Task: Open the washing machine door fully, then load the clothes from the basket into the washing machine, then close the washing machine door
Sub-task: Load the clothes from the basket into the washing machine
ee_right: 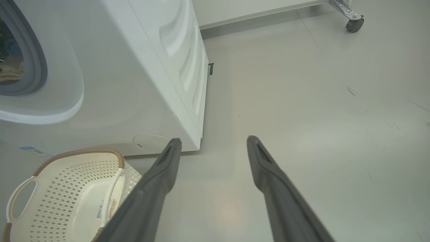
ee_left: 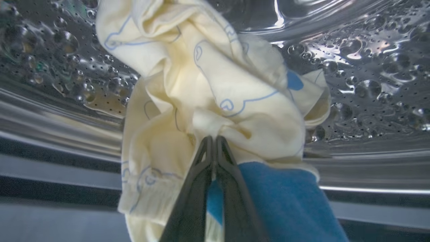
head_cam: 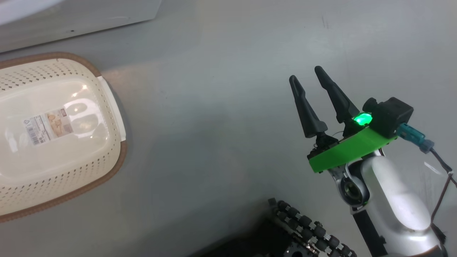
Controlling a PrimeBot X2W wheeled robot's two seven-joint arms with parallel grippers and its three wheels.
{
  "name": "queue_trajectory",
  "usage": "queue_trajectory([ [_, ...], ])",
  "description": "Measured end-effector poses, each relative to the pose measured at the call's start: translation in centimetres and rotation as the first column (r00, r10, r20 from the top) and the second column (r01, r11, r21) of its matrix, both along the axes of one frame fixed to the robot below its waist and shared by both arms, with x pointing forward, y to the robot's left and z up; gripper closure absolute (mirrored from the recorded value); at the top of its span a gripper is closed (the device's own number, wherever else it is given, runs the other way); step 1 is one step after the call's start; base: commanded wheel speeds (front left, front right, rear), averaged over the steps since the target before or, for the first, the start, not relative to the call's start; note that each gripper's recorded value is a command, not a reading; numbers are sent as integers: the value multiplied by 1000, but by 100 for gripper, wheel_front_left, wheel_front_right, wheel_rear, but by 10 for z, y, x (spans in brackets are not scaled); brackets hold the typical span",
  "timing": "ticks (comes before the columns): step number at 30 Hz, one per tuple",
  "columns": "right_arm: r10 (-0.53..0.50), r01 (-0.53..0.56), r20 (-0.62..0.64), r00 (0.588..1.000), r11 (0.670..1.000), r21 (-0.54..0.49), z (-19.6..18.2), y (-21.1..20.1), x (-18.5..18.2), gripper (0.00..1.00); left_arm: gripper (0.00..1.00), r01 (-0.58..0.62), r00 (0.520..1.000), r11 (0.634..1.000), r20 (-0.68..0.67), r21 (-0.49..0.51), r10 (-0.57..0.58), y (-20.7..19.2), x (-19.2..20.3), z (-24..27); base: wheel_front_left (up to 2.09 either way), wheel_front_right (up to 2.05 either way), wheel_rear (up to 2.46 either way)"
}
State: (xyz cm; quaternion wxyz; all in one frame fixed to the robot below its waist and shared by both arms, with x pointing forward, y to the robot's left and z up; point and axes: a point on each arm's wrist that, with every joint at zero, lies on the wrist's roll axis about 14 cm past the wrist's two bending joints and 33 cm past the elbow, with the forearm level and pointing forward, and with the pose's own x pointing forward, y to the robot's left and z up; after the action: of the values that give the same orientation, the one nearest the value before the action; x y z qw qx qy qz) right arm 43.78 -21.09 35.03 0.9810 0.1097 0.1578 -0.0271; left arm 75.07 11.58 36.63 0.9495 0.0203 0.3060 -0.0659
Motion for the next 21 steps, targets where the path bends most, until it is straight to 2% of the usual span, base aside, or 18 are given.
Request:
queue_trajectory([
  [7, -17, 17, -18, 1000, 1000, 7, -5, -4, -2, 0, 100, 1, 976, 1000, 217, -6, 0, -6, 27, 25, 0, 0, 0],
  [11, -21, 22, -24, 999, 1000, 5, -8, -7, -2, 0, 100, 3, 936, 1000, 352, -10, 0, -10, 41, 40, 0, 0, 0],
  [15, -24, 25, -31, 999, 1000, 7, -10, -7, -3, 0, 100, -8, 872, 1000, 489, -24, 19, -9, 52, 57, 0, 0, 0],
  [18, -25, 25, -35, 999, 1000, 4, -11, -8, -3, 0, 100, -12, 841, 1000, 540, -29, 26, -6, 57, 63, 0, 0, 0],
  [20, -23, 24, -35, 999, 1000, 6, -11, -7, -3, 0, 100, -25, 857, 999, 515, -31, 37, -2, 57, 53, 0, 0, 0],
  [21, -22, 22, -34, 999, 1000, 7, -12, -7, -2, 0, 76, -28, 863, 999, 504, -34, 42, -1, 57, 49, 0, 0, 0],
])
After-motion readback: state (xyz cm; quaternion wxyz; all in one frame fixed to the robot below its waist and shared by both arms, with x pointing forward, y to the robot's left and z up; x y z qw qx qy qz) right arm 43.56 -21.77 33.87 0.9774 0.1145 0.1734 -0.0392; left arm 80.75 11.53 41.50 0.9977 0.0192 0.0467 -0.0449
